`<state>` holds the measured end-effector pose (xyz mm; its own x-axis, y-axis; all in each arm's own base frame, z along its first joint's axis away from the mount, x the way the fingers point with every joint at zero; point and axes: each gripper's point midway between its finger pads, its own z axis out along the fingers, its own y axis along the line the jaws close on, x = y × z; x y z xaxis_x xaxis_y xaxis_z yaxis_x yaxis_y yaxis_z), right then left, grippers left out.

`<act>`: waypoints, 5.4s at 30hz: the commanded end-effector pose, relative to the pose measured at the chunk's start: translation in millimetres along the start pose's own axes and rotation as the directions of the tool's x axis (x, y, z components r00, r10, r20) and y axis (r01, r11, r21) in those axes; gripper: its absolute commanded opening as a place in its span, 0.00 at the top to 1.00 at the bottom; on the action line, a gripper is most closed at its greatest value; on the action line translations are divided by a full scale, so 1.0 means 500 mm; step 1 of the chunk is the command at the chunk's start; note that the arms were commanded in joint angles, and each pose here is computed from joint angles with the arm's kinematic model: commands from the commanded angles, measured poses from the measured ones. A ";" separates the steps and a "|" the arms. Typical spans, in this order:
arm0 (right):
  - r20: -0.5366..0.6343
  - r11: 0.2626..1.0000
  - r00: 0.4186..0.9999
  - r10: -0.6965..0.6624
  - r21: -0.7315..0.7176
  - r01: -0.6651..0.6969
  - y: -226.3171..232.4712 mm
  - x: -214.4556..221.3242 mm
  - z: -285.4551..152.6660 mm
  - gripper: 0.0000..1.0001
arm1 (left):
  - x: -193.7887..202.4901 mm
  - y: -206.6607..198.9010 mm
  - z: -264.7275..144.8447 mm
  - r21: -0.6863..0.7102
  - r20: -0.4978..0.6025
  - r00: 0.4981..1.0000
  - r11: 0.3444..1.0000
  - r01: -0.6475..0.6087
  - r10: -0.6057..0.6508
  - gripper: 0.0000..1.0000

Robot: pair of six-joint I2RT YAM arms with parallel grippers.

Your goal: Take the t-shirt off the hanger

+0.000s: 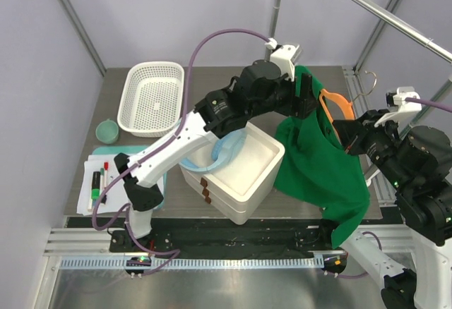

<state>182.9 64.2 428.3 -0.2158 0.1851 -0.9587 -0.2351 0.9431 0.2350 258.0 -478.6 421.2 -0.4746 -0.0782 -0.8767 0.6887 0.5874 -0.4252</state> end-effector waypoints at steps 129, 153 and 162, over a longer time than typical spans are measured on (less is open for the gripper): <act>-0.280 0.988 0.960 -0.011 -0.152 -0.033 0.024 0.190 -0.150 0.99 | -0.217 0.082 -0.132 -0.570 0.397 0.870 0.821 -0.017 0.293 1.00; -0.245 0.986 0.969 0.027 -0.152 -0.066 0.034 0.154 -0.172 0.99 | -0.183 0.054 -0.157 -0.442 0.355 0.878 0.885 -0.144 0.321 1.00; -0.203 0.990 0.974 0.105 -0.070 -0.121 0.023 0.122 -0.117 0.99 | -0.147 -0.022 -0.137 -0.130 0.294 0.949 0.988 -0.081 0.117 1.00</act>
<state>94.6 71.7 376.1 -0.4271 0.1751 -0.8871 -0.3331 0.8816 0.3344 259.4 -438.3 462.6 -0.1439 -0.0952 -0.9850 0.5977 0.7849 -0.1632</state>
